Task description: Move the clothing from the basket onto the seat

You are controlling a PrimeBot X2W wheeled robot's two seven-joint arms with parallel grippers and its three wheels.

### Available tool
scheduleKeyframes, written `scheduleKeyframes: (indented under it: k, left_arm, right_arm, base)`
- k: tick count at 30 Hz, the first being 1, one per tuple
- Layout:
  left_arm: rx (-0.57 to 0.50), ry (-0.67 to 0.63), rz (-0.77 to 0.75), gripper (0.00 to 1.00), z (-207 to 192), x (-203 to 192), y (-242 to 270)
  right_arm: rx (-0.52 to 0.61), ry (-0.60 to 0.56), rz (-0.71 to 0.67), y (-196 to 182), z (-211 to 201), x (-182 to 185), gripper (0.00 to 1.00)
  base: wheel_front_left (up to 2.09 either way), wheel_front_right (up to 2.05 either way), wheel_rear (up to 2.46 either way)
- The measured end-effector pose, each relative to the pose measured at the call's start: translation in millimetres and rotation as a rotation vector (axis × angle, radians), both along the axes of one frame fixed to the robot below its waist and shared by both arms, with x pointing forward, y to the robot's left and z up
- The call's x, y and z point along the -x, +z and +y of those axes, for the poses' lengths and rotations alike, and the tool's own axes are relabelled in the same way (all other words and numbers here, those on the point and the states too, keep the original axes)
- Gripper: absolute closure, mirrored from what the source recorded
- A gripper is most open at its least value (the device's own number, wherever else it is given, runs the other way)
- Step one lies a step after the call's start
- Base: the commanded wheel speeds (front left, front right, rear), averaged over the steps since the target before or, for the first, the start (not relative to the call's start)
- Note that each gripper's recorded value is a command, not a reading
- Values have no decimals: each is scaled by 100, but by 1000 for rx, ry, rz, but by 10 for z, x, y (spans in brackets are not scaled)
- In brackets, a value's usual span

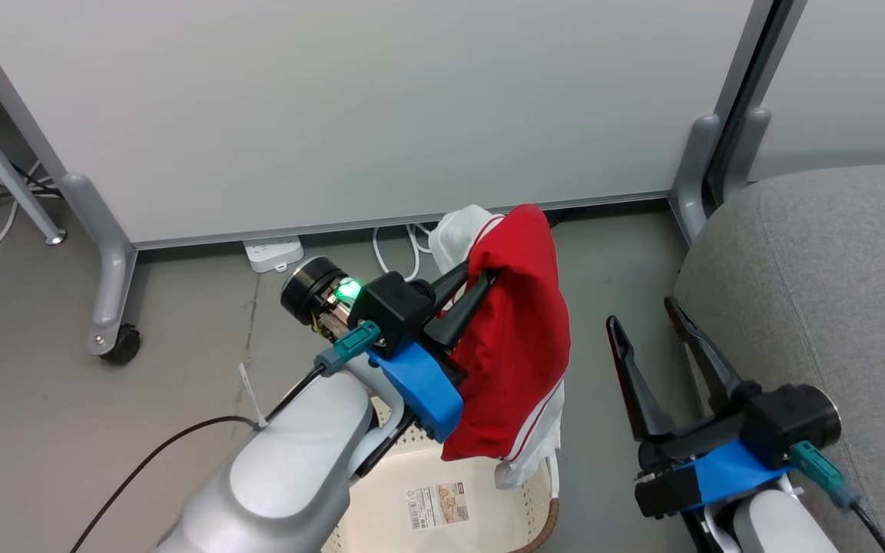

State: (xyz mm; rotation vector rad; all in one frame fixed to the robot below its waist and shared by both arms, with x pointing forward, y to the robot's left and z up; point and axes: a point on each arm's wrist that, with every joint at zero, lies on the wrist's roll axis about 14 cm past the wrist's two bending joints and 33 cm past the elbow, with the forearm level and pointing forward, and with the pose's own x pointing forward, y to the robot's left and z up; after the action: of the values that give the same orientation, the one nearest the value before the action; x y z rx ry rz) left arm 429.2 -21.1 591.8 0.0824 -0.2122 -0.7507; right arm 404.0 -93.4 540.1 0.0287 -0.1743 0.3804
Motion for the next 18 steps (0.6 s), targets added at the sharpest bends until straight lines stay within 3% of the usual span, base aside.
scheduleKeyframes:
  k: [10, 18]
  left_arm:
    - [-1, -4, 13, 100, -9, -22, -51]
    - [-2, -4, 24, 100, -8, -77, -98]
  right_arm:
    - [59, 165, -46, 117, 466, -84, 0]
    - [111, 227, -27, 30, 654, -258, 0]
  base:
    - [0, 0, 0]
    - [0, 0, 0]
